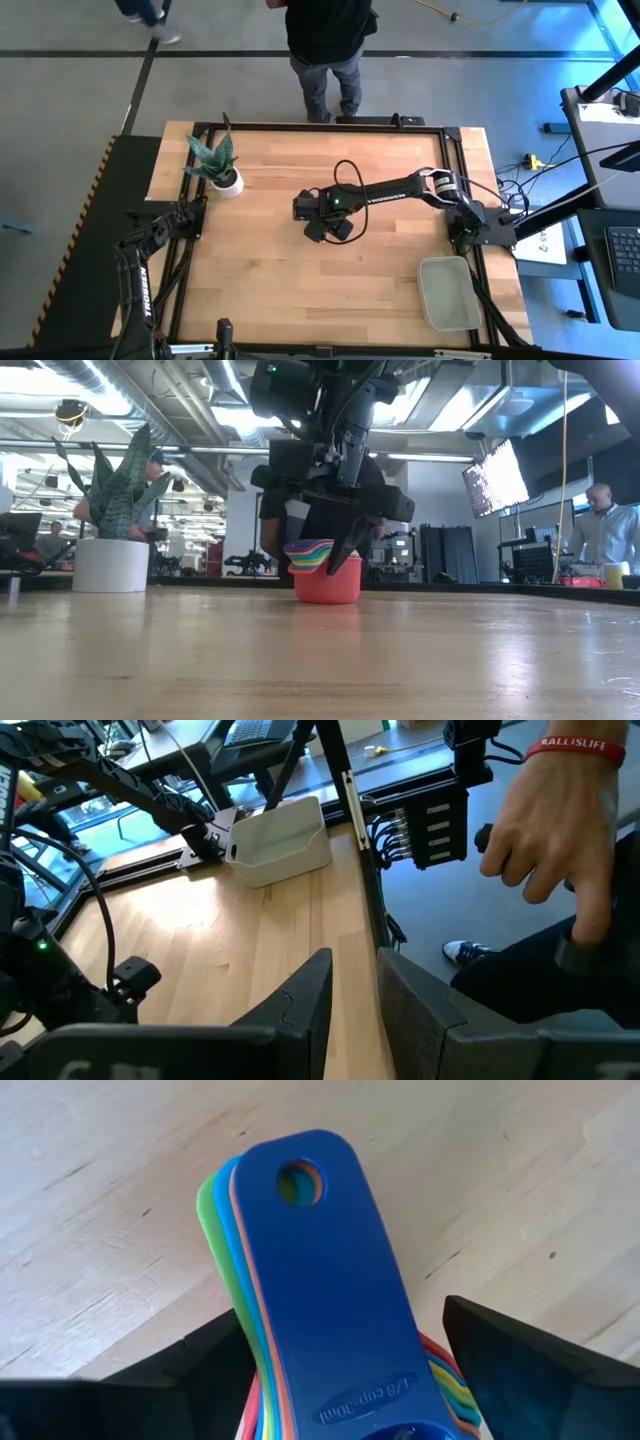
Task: Nest measuring cups in basket
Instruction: Put the stacked colored measuring cups into the gray bin
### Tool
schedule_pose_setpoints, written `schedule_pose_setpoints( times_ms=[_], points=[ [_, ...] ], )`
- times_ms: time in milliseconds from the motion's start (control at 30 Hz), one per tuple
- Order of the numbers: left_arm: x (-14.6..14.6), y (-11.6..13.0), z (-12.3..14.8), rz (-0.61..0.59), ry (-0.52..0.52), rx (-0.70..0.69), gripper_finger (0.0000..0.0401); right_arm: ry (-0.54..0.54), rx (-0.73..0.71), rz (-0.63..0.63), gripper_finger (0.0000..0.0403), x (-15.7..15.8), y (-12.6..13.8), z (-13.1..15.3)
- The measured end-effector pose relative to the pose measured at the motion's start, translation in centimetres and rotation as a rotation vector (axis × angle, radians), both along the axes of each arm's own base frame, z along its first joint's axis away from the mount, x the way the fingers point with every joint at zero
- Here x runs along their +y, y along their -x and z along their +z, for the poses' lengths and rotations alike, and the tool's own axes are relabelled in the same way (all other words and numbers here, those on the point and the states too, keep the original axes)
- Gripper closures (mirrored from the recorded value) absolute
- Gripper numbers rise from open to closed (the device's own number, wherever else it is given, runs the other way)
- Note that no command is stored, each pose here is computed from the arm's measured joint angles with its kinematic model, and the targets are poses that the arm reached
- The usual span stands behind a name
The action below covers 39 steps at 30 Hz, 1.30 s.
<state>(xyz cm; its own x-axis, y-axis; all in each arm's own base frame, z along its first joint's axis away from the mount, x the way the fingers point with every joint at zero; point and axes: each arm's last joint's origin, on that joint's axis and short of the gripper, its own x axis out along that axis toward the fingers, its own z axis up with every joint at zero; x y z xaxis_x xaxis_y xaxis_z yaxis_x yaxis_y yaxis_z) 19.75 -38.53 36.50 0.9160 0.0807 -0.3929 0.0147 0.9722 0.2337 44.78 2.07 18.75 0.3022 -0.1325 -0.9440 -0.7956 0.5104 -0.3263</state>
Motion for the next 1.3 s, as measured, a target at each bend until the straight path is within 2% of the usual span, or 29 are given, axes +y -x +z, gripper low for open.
schedule_pose_setpoints(
  times_ms=[200,700,1300],
  points=[
    [0.0,0.0,0.0,0.001,0.001,0.0,0.0325,-0.003,-0.001,-0.004,0.0103,0.0,0.0,0.0],
    [-0.09,0.21,-0.01,0.004,0.018,-0.001,0.0325,-0.055,-0.02,-0.059,0.0201,0.1,-0.12,0.04],
    [-0.09,0.21,-0.01,0.005,0.021,-0.001,0.0325,-0.092,-0.027,-0.118,0.0206,0.02,-0.13,0.06]
  ],
)
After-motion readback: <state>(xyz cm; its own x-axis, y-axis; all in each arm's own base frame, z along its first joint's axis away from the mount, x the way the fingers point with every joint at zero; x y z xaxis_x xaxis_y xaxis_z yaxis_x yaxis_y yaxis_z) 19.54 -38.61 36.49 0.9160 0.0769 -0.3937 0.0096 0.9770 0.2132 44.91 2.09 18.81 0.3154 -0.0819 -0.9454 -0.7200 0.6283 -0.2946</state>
